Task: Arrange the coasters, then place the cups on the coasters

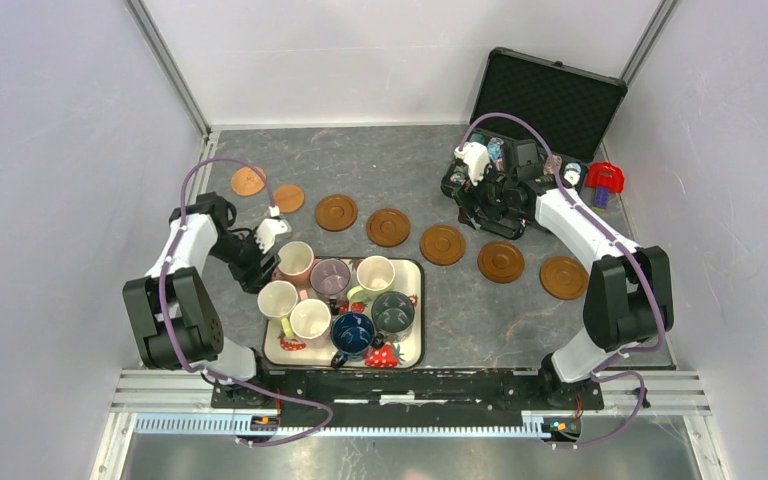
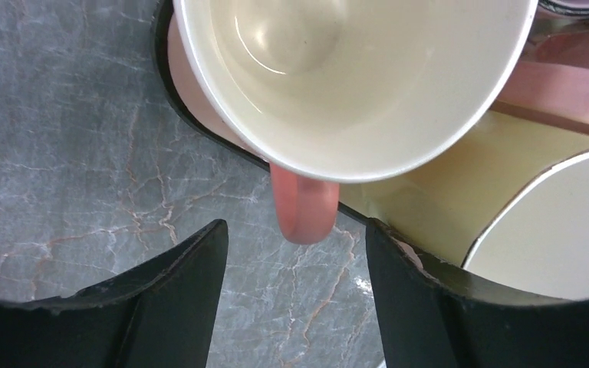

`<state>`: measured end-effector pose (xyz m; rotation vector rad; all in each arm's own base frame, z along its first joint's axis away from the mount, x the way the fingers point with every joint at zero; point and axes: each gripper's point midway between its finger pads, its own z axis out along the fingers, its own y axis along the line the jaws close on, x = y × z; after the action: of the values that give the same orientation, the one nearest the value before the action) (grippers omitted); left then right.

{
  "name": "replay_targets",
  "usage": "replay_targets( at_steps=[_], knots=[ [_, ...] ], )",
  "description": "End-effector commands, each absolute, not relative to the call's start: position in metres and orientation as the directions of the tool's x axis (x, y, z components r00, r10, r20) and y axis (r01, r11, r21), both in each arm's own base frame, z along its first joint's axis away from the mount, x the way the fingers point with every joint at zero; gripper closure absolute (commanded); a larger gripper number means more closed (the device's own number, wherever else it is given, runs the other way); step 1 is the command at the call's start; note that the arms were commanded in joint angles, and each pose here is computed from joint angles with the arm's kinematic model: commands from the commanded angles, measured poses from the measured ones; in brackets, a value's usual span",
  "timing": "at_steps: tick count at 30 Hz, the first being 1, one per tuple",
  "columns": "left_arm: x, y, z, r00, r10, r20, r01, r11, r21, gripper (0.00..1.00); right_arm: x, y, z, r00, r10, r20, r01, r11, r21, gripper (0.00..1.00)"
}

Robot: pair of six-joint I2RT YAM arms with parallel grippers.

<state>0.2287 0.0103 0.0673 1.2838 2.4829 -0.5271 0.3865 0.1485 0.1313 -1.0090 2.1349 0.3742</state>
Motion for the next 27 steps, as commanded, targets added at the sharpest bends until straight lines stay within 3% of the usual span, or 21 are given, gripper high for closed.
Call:
replay_targets(
  at_steps=[1,10,21,27],
  knots=[
    [0.247,0.002,0.075,-0.526,0.699,-0.484,0.831,0.543,-0.12,0.29,0.389,0.151,0.145,-0.387,-0.543,-0.745,-0.763,0.642,-0.071,0.17],
    [0.263,-0.003,0.071,-0.53,0.665,-0.525,0.821,0.558,-0.122,0.4,0.388,0.151,0.144,-0.388,-0.542,-0.745,-0.765,0.641,-0.068,0.18],
    [0.264,-0.019,0.06,-0.489,0.689,-0.535,0.854,0.504,-0.132,0.45,0.39,0.151,0.145,-0.386,-0.543,-0.746,-0.763,0.642,-0.072,0.18],
    [0.25,-0.017,0.055,-0.456,0.729,-0.51,0.879,0.457,-0.132,0.59,0.388,0.15,0.144,-0.387,-0.545,-0.744,-0.763,0.642,-0.073,0.18]
  ],
)
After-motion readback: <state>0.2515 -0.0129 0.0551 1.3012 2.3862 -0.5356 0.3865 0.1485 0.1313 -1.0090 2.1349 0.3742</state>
